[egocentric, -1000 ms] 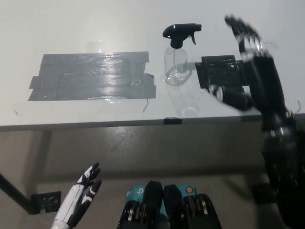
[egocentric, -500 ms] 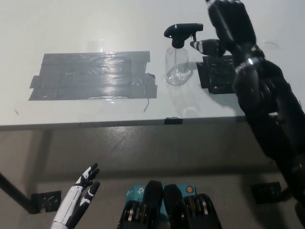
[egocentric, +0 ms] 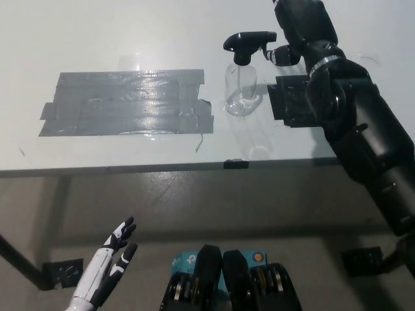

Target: The robot grabs the black lid of the spray bottle on the desk and places it on the black area of the desk

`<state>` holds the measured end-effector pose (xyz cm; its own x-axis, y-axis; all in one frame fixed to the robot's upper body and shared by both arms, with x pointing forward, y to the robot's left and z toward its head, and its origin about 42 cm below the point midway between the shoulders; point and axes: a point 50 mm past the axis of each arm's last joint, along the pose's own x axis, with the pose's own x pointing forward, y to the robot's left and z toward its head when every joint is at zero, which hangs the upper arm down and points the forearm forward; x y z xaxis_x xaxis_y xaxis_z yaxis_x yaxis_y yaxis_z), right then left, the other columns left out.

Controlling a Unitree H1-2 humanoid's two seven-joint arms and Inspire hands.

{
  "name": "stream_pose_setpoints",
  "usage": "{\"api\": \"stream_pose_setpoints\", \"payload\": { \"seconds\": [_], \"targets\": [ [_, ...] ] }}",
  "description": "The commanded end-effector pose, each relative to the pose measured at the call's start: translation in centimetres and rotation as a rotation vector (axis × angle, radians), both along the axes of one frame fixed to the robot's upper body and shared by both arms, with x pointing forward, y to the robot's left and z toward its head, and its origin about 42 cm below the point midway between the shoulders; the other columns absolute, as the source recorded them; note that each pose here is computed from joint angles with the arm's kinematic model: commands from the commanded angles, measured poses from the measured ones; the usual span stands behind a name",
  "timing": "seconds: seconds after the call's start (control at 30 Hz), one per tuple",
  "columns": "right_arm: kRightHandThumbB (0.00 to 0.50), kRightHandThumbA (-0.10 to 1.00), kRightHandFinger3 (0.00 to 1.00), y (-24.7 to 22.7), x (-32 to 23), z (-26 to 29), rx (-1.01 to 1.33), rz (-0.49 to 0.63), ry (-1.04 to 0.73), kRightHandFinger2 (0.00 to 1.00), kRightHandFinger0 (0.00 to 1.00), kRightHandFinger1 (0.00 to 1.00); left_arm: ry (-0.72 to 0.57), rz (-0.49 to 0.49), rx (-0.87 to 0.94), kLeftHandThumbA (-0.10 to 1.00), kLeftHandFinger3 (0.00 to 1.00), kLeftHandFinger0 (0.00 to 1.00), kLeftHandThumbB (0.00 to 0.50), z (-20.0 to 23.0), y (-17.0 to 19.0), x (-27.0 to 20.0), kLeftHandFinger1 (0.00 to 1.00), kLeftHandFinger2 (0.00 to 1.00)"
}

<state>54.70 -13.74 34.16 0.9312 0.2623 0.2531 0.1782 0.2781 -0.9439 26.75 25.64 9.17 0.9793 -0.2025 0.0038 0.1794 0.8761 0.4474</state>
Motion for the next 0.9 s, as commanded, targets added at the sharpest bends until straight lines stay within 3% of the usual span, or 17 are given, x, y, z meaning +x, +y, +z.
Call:
{"api": "stream_pose_setpoints", "payload": {
  "seconds": [0.0, 0.87],
  "targets": [
    [0.474, 0.86, 1.0, 1.0, 0.6, 4.1, -0.013, 0.006, -0.112, 1.0, 1.0, 1.0, -0.057, -0.008, 0.023, 1.0, 1.0, 1.0, 0.102, 1.3, 0.4, 0.5, 1.0, 1.0],
    [0.497, 0.93, 1.0, 3.5, 1.6, 5.6, -0.017, 0.036, -0.051, 1.0, 1.0, 1.0, -0.085, -0.024, 0.051, 1.0, 1.0, 1.0, 0.088, 2.0, 0.4, 1.5, 1.0, 1.0]
  ]
}}
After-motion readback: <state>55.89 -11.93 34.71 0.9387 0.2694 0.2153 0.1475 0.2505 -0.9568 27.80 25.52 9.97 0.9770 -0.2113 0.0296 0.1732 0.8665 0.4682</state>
